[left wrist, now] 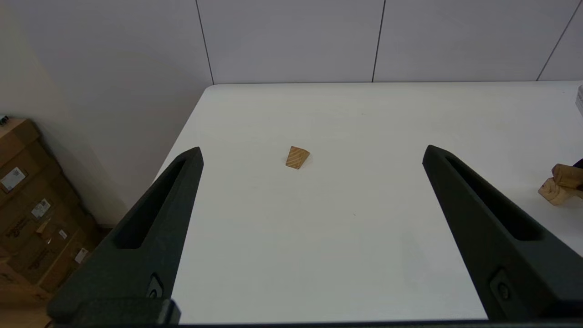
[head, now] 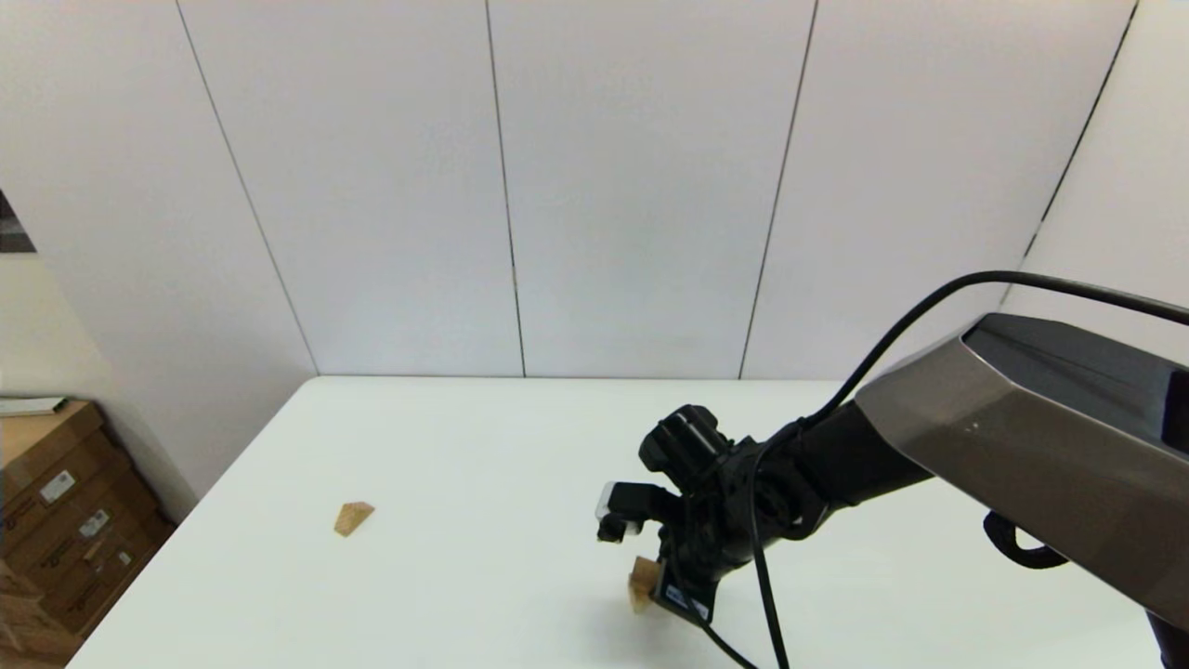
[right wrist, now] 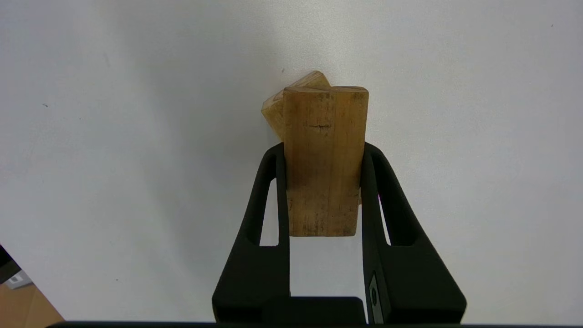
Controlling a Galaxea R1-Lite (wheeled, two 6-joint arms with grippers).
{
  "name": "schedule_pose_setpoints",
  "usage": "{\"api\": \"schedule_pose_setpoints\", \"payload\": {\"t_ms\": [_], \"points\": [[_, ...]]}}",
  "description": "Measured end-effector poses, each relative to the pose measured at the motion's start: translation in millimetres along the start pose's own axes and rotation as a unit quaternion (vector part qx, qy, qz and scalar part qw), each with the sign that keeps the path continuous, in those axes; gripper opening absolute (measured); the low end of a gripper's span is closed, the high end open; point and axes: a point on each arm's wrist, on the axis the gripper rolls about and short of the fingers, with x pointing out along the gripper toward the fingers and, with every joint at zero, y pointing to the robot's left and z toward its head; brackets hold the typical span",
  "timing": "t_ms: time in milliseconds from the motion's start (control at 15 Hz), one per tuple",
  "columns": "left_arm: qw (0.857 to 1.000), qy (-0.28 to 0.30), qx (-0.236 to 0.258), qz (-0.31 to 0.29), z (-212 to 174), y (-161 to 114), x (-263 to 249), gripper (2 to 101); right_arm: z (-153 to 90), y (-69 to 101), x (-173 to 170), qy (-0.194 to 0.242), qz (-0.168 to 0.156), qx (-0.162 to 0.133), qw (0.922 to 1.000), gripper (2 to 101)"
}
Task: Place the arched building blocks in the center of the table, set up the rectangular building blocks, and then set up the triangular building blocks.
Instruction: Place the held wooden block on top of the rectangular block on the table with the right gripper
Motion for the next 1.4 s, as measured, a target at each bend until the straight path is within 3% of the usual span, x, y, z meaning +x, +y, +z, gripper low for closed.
{"api": "schedule_pose_setpoints", "payload": {"t_ms": [667,867,1400], "points": [[1.0,0.0,0.0,0.0,0.0,0.0,0.0,97.8,5.3,-4.0,-2.5,-0.01,-0.007,0.006,0.9999,24.7],[1.0,0.0,0.0,0.0,0.0,0.0,0.0,97.7,0.9,-3.4,-3.1,0.01,0.004,0.011,0.9999,24.7],[1.0,0.0,0.0,0.0,0.0,0.0,0.0,97.7,1.0,-3.9,-3.4,0.01,0.004,0.013,0.9999,24.7]]}}
